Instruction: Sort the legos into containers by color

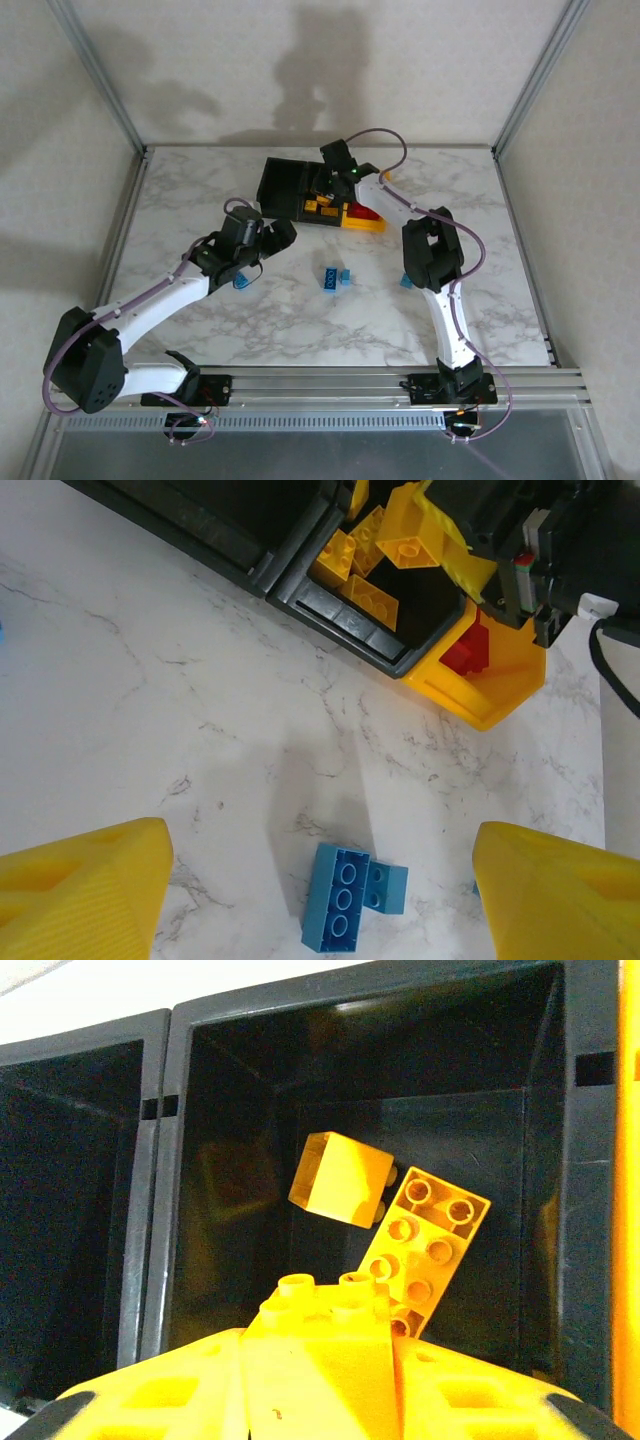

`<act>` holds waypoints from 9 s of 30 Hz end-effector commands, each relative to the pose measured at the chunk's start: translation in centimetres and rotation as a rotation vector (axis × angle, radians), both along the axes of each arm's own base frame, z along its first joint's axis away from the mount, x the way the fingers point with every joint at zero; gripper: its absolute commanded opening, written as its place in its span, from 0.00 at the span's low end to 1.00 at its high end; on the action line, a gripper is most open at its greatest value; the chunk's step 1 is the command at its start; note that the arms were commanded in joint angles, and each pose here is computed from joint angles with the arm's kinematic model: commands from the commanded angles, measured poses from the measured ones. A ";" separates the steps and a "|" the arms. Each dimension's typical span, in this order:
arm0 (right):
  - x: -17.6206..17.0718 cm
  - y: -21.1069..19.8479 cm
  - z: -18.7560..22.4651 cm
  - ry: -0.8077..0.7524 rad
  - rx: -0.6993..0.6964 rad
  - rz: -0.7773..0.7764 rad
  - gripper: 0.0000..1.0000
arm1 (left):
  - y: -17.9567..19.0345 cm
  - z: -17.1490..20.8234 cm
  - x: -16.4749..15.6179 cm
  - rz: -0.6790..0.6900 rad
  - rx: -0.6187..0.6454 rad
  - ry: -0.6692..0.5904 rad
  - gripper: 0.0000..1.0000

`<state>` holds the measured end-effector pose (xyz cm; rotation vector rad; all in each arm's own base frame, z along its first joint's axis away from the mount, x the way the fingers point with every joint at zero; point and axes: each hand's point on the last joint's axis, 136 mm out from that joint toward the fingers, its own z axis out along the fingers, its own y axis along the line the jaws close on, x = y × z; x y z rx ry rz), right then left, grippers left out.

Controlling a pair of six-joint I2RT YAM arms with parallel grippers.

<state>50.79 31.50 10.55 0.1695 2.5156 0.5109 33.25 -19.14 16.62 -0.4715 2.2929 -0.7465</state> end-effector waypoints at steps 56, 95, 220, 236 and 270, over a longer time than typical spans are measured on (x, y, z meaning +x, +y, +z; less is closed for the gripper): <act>-33.0 -31.0 -5.3 0.483 -0.175 -0.681 0.94 | -17.2 -4.0 -8.1 -0.631 -0.094 0.031 0.85; -32.2 -26.8 -8.4 0.571 -0.128 -0.475 0.53 | -16.8 -4.5 -7.4 -0.576 -0.072 0.052 0.83; -18.7 -3.8 9.1 -0.201 0.207 0.354 0.74 | 9.6 -4.9 3.3 0.272 0.330 0.180 0.91; -22.9 -4.1 6.9 -0.168 0.192 0.419 0.74 | 12.3 -11.4 7.6 0.259 0.497 0.331 0.93; -22.8 -4.5 5.2 -0.126 0.171 0.380 0.71 | 7.9 -6.8 12.3 0.171 0.380 0.234 0.66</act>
